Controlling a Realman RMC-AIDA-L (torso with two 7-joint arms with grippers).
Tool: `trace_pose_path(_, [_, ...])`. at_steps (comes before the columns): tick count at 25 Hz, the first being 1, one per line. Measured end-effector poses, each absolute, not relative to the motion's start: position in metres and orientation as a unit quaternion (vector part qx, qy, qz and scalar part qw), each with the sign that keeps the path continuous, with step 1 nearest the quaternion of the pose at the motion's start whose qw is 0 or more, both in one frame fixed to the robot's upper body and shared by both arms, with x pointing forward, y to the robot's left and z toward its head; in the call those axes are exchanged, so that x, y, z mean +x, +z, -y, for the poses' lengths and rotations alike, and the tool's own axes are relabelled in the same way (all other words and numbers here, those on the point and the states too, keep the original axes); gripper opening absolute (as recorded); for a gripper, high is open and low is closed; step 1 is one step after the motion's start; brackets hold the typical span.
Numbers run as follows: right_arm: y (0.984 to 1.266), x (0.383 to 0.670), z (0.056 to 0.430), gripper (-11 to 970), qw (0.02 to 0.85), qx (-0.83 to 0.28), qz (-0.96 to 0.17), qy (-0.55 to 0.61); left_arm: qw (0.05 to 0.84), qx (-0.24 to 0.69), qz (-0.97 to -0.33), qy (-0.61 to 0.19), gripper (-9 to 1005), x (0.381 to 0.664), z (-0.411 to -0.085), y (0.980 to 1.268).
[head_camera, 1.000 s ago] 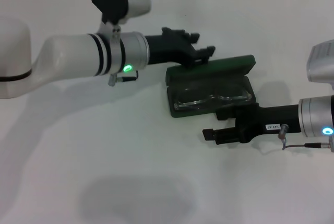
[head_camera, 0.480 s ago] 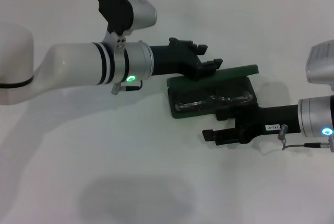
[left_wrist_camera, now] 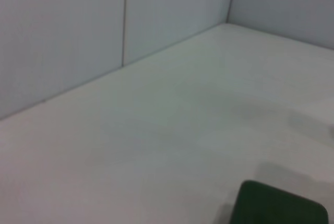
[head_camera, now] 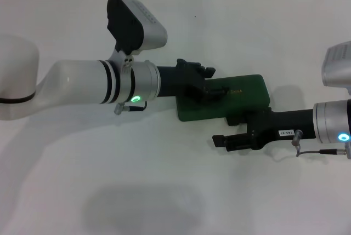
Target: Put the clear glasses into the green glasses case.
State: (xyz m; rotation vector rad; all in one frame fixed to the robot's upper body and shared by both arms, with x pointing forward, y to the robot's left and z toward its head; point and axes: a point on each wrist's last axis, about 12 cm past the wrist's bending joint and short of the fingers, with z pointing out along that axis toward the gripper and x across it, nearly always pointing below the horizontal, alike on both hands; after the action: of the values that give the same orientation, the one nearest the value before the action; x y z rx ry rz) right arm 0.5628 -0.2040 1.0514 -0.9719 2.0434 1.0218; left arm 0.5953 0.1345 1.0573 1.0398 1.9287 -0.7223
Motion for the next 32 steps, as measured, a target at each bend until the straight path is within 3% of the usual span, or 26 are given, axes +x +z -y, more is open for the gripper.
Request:
trace_pose_path(4, [1.052, 0.562, 0.204, 840, 0.324, -0.369, -0.777, 0.393, 0.406, 0.408, -0.765, -0.289, 544, 0.593, -0.136, 1.057])
trace_pose_path(9, [1.059, 0.559, 0.200, 840, 0.322, -0.385, -0.759, 0.415, 0.479, 0.358, -0.735, -0.320, 544, 0.596, -0.153, 1.082])
trace_pose_path(13, [1.088, 0.552, 0.202, 840, 0.334, -0.432, -0.698, 0.462, 0.565, 0.301, -0.669, -0.378, 545, 0.593, -0.186, 1.116])
trace_pose_path(17, [1.127, 0.554, 0.231, 840, 0.416, -0.453, -0.648, 0.449, 0.638, 0.261, -0.592, -0.418, 545, 0.586, -0.243, 1.153])
trace_pose_path(19, [1.137, 0.554, 0.242, 840, 0.457, -0.462, -0.628, 0.428, 0.638, 0.276, -0.577, -0.429, 545, 0.577, -0.264, 1.159])
trace_pose_path(21, [1.141, 0.548, 0.250, 840, 0.488, -0.478, -0.600, 0.417, 0.621, 0.299, -0.576, -0.440, 545, 0.564, -0.277, 1.153])
trace_pose_path(25, [1.128, 0.527, 0.261, 840, 0.541, -0.497, -0.537, 0.415, 0.612, 0.299, -0.596, -0.425, 545, 0.534, -0.283, 1.115])
trace_pose_path(32, [1.114, 0.516, 0.266, 840, 0.588, -0.482, -0.510, 0.402, 0.573, 0.357, -0.613, -0.409, 546, 0.509, -0.268, 1.084])
